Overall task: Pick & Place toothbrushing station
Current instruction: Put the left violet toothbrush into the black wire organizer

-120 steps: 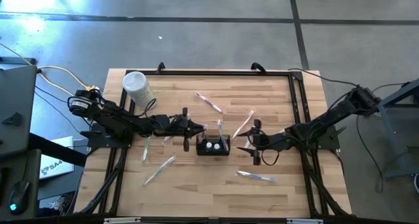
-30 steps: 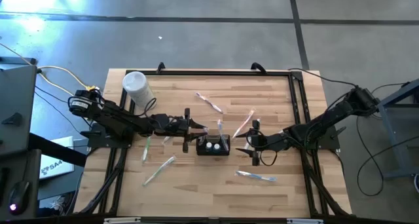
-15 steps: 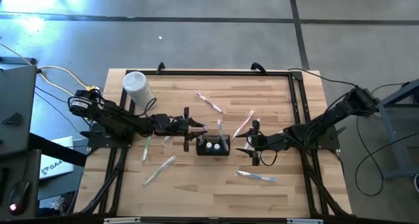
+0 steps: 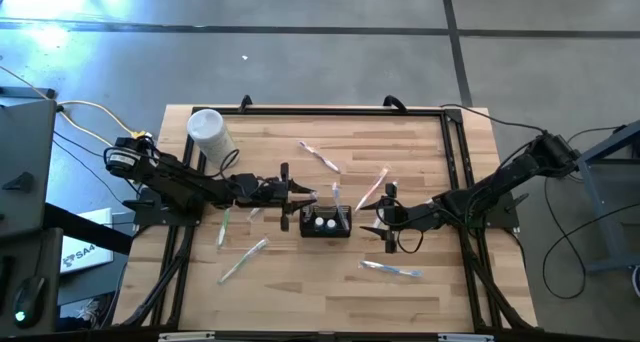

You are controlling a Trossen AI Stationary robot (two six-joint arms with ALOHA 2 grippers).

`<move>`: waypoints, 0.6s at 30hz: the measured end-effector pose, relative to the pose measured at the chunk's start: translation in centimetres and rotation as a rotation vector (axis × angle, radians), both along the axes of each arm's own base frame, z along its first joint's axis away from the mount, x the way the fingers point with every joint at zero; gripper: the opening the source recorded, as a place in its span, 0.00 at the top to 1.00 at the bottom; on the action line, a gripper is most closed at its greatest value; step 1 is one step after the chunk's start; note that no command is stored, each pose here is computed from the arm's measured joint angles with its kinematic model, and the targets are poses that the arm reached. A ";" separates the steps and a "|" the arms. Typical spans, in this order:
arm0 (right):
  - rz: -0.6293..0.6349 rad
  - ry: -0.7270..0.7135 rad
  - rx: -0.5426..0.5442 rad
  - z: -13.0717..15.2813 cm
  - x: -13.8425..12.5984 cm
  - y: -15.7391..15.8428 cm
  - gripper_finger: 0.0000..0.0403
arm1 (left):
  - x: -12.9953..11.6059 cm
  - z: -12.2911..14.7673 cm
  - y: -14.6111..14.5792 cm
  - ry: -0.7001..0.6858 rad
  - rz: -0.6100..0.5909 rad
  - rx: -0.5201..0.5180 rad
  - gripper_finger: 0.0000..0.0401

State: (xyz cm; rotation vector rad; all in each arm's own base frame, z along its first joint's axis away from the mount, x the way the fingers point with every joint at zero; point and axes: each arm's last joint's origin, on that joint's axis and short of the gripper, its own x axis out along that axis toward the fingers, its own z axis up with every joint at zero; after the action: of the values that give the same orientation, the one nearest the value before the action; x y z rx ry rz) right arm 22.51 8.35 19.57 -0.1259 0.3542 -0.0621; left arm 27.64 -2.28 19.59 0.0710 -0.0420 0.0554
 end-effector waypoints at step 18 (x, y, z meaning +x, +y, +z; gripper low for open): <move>0.000 0.000 0.000 0.0 0.0 0.0 0.43 | 0.0 0.0 0.0 -0.005 -0.010 0.003 0.61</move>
State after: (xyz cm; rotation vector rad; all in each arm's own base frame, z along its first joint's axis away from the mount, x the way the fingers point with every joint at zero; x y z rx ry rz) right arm 22.51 8.36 19.57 -0.1255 0.3538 -0.0618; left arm 27.64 -2.31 19.64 0.0741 -0.0472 0.0453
